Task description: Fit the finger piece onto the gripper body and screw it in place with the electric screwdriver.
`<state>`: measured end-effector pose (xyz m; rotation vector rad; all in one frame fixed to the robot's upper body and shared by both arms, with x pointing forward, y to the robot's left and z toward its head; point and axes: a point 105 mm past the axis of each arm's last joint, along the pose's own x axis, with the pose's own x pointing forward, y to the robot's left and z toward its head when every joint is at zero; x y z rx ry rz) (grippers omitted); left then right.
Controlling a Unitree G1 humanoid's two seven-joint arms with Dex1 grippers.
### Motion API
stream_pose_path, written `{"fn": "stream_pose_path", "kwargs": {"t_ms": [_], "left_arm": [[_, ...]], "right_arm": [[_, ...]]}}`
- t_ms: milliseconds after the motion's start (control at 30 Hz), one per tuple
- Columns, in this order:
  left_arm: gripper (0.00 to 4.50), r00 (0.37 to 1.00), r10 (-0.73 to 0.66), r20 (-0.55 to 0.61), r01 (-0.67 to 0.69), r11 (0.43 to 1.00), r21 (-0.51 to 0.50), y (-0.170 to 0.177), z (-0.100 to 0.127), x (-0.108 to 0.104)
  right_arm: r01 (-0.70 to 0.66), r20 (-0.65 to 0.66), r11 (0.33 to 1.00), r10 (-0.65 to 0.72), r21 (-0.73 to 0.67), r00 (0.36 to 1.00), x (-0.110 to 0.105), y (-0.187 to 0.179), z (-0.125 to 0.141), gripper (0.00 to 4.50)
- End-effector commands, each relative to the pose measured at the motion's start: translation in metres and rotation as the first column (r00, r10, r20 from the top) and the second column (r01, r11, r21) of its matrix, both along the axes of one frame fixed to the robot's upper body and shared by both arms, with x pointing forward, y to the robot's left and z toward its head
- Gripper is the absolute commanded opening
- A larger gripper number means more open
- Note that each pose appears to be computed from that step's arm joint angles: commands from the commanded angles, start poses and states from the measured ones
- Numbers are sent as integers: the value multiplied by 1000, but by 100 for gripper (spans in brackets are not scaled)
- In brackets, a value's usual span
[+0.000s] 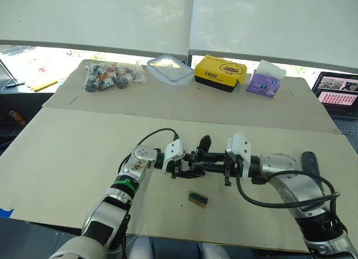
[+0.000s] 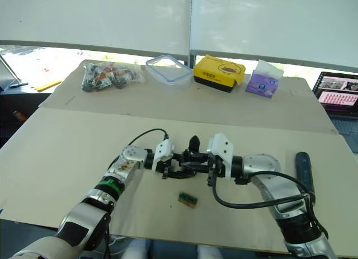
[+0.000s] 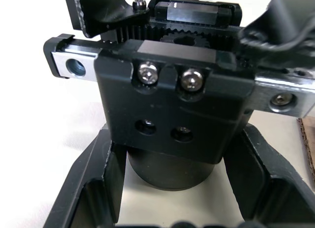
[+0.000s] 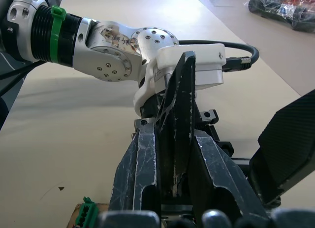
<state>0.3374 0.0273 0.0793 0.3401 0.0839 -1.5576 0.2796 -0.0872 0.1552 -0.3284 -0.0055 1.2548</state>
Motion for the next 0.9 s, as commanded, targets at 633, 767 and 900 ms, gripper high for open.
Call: {"fn": "stream_pose_path", "kwargs": {"t_ms": [633,767,900], "left_arm": [[232,1000,-12,-24,13,999,41,3,-10,-6],[232,1000,-10,-26,12,999,47,5,-11,-7],[232,1000,-9,-27,10,999,50,6,-11,-7]], "right_arm": [[5,-109,999,-10,-50,994,-11,-2,-13,37],[13,-117,998,-21,-63,993,-12,0,-16,37],[48,-146,994,-62,-101,987,-8,-6,-25,37]]}}
